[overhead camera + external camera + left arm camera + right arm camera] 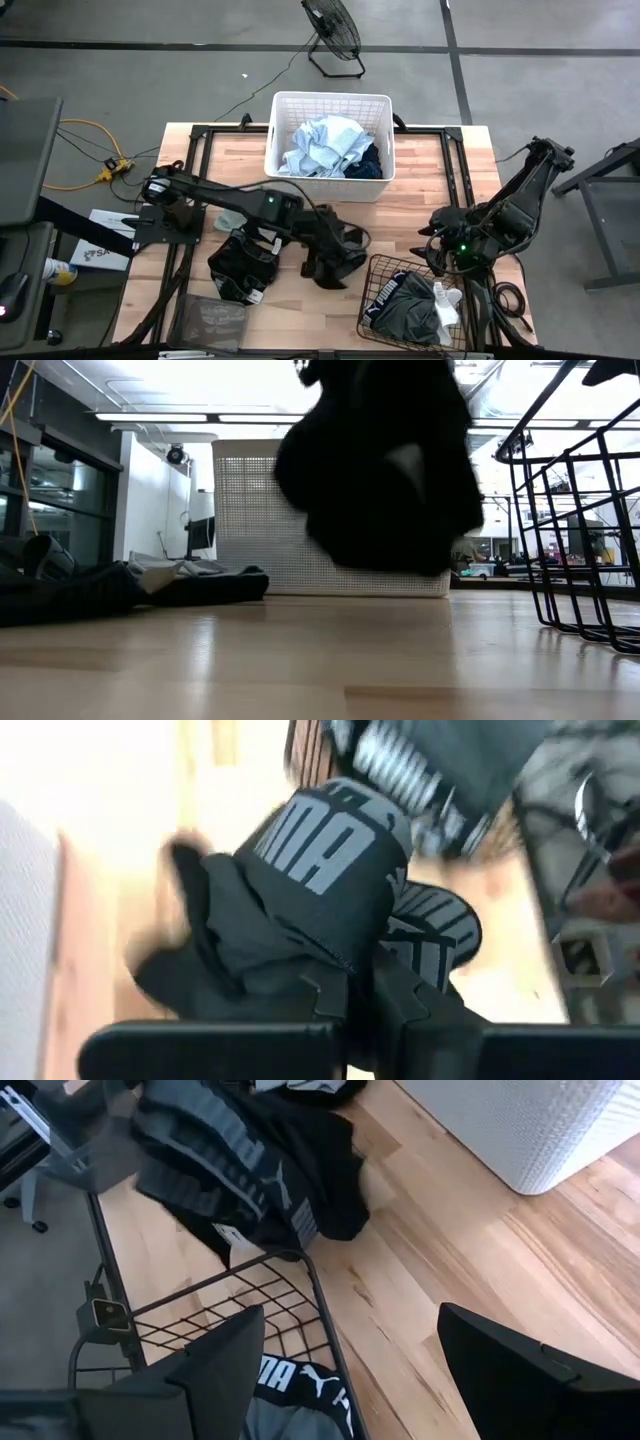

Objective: Pick & Place Cloths
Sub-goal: Put the right black boxer into the wire basket

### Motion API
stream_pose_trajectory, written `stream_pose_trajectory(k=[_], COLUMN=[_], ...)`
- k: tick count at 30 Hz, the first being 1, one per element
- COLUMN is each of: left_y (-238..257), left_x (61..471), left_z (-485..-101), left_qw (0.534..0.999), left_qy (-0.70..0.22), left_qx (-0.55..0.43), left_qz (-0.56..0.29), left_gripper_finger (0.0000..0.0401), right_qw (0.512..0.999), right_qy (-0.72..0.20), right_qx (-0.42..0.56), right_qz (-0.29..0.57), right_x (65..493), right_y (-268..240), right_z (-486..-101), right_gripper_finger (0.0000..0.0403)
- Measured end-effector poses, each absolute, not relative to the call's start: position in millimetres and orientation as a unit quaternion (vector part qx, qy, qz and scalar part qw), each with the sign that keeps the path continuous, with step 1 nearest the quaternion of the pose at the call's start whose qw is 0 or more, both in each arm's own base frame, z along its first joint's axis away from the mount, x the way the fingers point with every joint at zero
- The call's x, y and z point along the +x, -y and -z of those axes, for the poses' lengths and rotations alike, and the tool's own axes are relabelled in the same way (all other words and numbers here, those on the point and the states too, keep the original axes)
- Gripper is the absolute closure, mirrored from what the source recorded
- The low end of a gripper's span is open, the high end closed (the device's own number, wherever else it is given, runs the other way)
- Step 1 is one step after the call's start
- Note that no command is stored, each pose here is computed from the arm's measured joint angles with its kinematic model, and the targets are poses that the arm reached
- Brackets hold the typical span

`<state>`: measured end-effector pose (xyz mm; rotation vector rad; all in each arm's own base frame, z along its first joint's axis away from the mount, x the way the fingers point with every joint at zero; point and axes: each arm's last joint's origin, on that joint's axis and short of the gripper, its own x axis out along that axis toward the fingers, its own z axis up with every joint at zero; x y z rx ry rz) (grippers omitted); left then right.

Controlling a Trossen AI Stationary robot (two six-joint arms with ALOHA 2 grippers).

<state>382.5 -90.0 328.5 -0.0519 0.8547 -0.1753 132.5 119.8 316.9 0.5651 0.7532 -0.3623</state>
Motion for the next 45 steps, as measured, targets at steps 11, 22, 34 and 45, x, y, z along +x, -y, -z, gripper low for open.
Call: stream_pose_trajectory(k=[11,22,34,45], left_y=[88,84,84,87], left_x=[378,377,377,384], left_z=[-400,-416,-416,-428], left_qw=[0.941,0.954,0.955,0.971], left_qy=[-0.326,-0.290,-0.289,-0.217], left_qx=[0.014,0.051,0.051,0.058], left_qz=[0.090,0.051,0.051,0.081], left_gripper_finger=[0.0396,0.0396,0.0397,0.0397], right_qw=[0.887,0.950,0.973,0.974], right_qy=[-0.334,-0.203,-0.159,-0.198], right_qx=[0.265,0.187,-0.060,-0.034], right_qz=[0.177,0.144,0.155,0.104], right_x=[135,150,158,184], right_y=[-120,-130,-127,-112], right_z=[-319,-338,-349,-348], right_gripper_finger=[0.0113,0.0113,0.0113,0.0113])
